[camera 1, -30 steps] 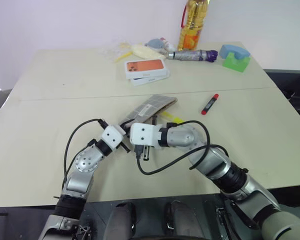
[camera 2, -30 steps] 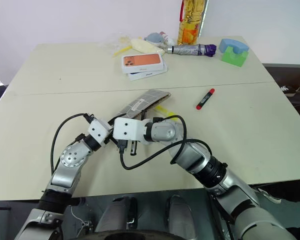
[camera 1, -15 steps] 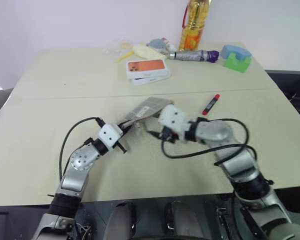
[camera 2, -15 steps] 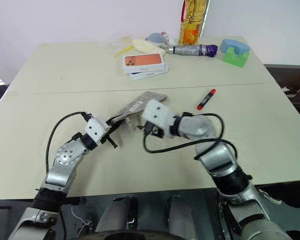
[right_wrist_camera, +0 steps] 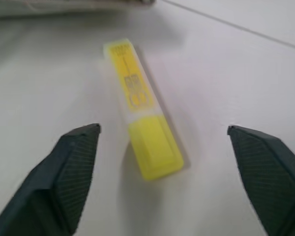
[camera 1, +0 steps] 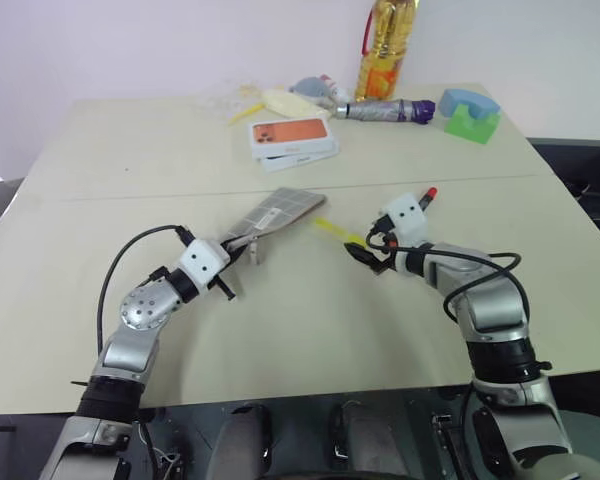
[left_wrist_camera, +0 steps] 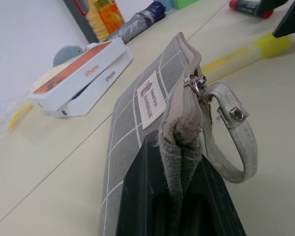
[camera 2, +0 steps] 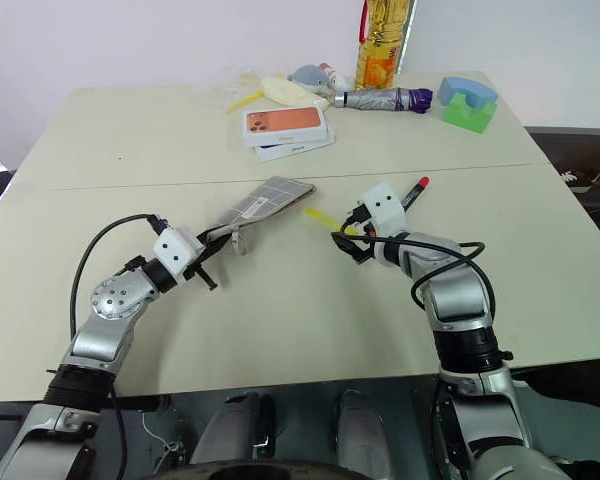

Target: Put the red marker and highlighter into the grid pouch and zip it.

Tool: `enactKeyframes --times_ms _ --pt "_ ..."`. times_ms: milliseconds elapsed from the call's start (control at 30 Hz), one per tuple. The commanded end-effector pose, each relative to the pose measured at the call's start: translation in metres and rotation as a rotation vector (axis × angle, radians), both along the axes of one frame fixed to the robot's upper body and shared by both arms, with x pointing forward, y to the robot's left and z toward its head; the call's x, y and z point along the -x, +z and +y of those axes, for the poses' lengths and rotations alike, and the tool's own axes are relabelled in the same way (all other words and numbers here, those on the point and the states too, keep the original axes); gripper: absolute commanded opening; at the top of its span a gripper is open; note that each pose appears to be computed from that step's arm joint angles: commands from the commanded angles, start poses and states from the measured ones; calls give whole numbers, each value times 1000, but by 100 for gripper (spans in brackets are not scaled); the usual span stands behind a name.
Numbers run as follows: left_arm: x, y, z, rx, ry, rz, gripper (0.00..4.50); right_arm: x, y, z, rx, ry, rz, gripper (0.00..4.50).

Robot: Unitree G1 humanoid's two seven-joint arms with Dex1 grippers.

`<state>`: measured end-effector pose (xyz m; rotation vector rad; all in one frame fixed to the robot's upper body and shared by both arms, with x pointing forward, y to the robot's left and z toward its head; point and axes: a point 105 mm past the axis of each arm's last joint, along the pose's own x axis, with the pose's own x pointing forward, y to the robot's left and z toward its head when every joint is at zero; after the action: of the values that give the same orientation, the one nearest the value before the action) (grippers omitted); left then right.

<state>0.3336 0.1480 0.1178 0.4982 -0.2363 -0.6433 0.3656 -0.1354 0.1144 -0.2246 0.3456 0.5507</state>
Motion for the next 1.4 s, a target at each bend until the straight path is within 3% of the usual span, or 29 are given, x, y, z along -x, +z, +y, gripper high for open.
enactKeyframes --times_ms 33,67,167,333,367,767,1400 --pt "-2 15 0 16 22 -59 0 -5 6 10 -16 33 -37 439" --pt "-2 15 0 17 25 -59 0 -5 3 13 -16 44 -34 439" --pt "-2 14 1 20 34 -60 0 -5 0 16 -10 61 -41 351" --pt "-5 12 5 28 45 -56 0 0 7 15 12 83 -85 90" --pt "-5 12 5 29 44 -55 0 2 9 15 19 87 -94 80" --pt "-6 12 -11 71 -50 -51 0 51 56 -24 82 84 -210 80" --pt "3 15 -32 120 -146 -57 0 46 59 -2 35 95 -185 80"
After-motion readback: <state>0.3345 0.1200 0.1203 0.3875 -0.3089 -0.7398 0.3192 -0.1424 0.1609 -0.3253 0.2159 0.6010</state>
